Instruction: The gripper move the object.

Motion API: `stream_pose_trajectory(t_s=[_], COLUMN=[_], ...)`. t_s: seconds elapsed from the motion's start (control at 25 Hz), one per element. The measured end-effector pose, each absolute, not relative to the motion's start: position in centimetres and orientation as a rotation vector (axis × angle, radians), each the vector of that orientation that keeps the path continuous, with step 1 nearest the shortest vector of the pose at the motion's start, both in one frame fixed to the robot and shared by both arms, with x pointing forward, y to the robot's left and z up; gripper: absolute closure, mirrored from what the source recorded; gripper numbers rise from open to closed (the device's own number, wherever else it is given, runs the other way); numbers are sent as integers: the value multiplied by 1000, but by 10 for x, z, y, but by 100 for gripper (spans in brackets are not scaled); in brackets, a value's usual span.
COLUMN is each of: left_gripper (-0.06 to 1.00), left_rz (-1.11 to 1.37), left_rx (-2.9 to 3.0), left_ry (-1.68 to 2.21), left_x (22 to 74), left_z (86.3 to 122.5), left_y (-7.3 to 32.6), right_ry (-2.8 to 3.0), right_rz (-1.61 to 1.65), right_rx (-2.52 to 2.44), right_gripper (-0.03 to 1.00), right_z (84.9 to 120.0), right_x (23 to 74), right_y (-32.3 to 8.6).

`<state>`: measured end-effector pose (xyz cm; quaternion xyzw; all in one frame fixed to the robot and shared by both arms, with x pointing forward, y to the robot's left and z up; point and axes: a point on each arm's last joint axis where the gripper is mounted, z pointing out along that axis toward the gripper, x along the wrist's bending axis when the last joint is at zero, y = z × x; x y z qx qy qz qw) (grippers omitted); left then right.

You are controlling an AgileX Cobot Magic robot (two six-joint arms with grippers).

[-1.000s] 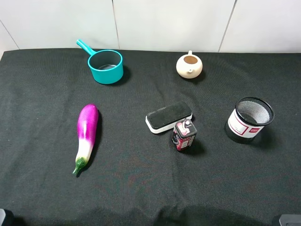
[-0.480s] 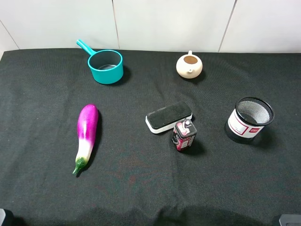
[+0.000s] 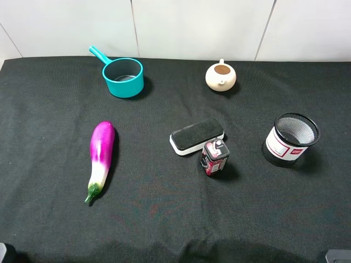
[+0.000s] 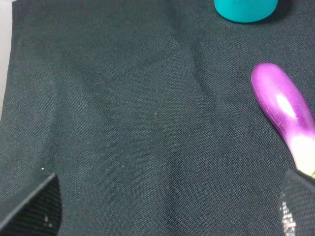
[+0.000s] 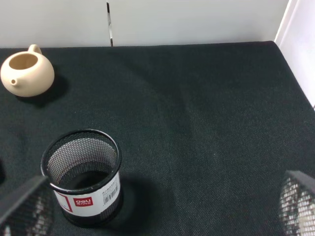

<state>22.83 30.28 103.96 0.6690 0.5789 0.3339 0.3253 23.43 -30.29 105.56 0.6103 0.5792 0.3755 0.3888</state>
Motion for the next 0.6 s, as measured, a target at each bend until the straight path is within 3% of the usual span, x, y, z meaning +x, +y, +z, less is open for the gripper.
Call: stream_pose_trajectory(t_s=[0.6], left_gripper=[1], left_rz=[876], left_rx=[1754], left_ry=[1517], left_x=[228], left_z=[1040], left_y=[303], right_ry=[1473], right_rz=[955], right_rx=[1552], right_gripper=[27], right_z=[1056], right_x=[234], right_y=[-303])
